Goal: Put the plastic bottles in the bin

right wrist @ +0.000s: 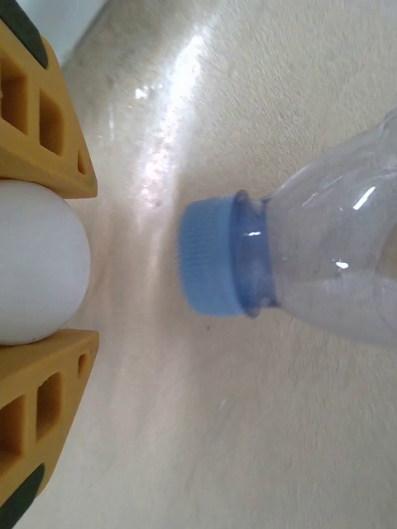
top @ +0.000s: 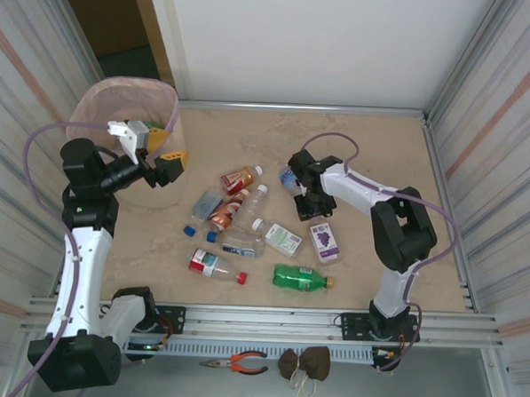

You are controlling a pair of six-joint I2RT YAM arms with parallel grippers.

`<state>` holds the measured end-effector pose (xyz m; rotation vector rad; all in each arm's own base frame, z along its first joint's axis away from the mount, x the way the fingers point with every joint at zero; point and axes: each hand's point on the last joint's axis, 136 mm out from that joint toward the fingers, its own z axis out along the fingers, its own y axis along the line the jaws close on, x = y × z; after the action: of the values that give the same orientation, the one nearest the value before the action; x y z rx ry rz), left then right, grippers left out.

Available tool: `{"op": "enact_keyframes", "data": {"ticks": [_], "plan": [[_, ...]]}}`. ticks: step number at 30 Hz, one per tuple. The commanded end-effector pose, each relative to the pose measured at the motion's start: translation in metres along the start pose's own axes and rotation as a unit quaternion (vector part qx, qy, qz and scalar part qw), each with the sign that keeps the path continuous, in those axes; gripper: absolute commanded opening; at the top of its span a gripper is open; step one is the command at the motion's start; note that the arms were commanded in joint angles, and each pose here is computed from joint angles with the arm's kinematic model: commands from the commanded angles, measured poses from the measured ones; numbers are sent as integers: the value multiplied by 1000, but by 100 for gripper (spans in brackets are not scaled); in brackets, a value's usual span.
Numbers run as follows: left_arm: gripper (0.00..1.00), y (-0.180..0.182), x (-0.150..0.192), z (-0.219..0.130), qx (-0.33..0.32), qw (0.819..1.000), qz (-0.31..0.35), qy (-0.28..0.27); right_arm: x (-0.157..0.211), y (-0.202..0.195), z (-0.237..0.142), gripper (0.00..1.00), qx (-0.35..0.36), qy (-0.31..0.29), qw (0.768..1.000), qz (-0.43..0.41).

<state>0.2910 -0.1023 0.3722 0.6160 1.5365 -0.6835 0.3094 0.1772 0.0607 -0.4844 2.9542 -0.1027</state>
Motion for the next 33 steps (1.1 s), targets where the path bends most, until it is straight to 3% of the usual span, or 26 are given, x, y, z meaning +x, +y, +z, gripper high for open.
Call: {"op": "enact_keyframes", "data": {"ticks": [1,12,24,33], "plan": [[82,-8,-9,2,12,1000,17,-9,3,-12,-36,39,14,-36,999,9],[83,-52,-42,22,51,997,52,-14,-16,-12,-152,39,-62,-220,973,33],[83,-110,-23,91,104,994,-3,18,-38,-16,-262,39,-191,-423,879,111],[82,-167,9,160,167,976,-76,120,-41,-29,-294,38,-206,-493,835,132]]}}
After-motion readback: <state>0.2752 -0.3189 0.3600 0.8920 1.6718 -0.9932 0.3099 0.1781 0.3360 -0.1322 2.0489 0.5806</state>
